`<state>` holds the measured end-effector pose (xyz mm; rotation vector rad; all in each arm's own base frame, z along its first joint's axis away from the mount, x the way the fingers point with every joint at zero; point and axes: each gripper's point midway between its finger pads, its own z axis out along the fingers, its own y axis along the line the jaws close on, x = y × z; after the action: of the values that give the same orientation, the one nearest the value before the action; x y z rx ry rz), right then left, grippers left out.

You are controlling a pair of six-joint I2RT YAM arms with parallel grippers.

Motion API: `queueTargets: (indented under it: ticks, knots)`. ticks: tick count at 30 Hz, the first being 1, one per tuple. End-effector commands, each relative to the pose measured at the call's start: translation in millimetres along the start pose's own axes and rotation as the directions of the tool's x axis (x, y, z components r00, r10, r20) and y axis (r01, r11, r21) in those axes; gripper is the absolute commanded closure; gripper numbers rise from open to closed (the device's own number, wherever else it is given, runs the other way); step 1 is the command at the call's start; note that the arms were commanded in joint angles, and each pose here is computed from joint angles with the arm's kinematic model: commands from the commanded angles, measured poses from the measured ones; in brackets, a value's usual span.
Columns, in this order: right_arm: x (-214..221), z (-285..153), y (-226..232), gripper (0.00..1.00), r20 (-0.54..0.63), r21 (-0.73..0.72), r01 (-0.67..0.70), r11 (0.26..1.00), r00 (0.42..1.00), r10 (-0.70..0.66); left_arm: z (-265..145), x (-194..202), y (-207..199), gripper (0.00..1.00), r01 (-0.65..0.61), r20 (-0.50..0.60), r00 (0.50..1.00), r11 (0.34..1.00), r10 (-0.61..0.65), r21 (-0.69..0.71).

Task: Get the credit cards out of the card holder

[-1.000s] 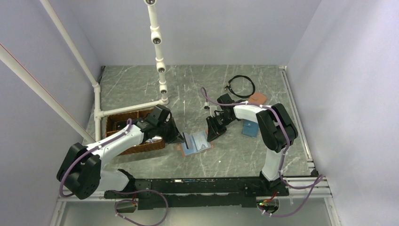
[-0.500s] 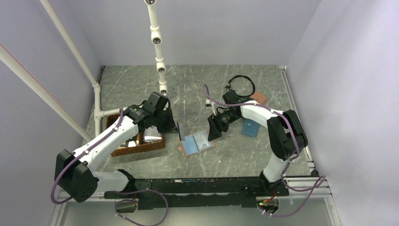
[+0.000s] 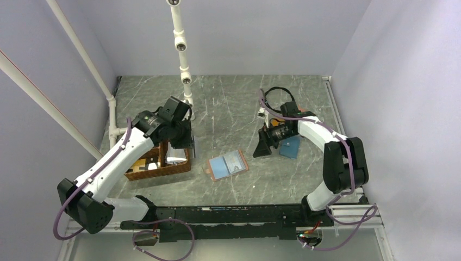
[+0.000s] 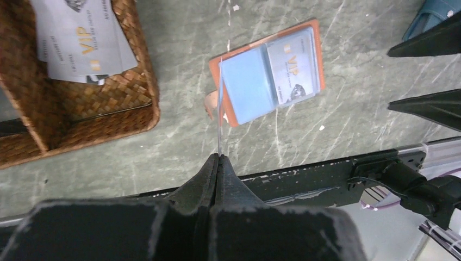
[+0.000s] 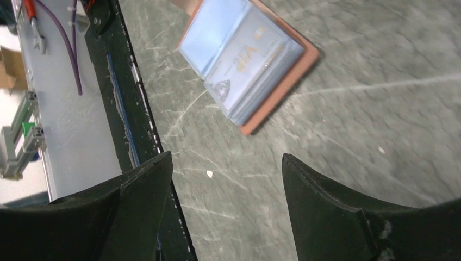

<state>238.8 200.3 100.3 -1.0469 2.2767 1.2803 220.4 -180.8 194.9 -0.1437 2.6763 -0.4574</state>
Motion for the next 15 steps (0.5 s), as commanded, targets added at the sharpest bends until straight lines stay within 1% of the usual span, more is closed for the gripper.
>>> queueTargets:
  ticks: [1, 5, 15]
  knots:
    - [-7.3, -21.3, -2.4, 0.23, 0.107, 0.007, 0.038, 0.999, 0.993, -0.039, -22.6, -14.5, 14.8, 1.0, -0.034, 0.053, 0.998, 0.996, 0.038, -0.081]
    - [-4.1, -31.1, -9.4, 0.22, 0.148, 0.032, 0.019, 0.999, 0.989, -0.024, -31.6, -19.3, 22.5, 1.0, -0.044, 0.065, 0.997, 0.991, 0.052, -0.128]
    - [1.2, -35.4, -14.2, 0.22, 0.179, 0.019, -0.001, 1.0, 0.984, -0.002, -47.8, -26.3, 37.9, 1.0, -0.057, 0.088, 0.993, 0.976, 0.077, -0.212]
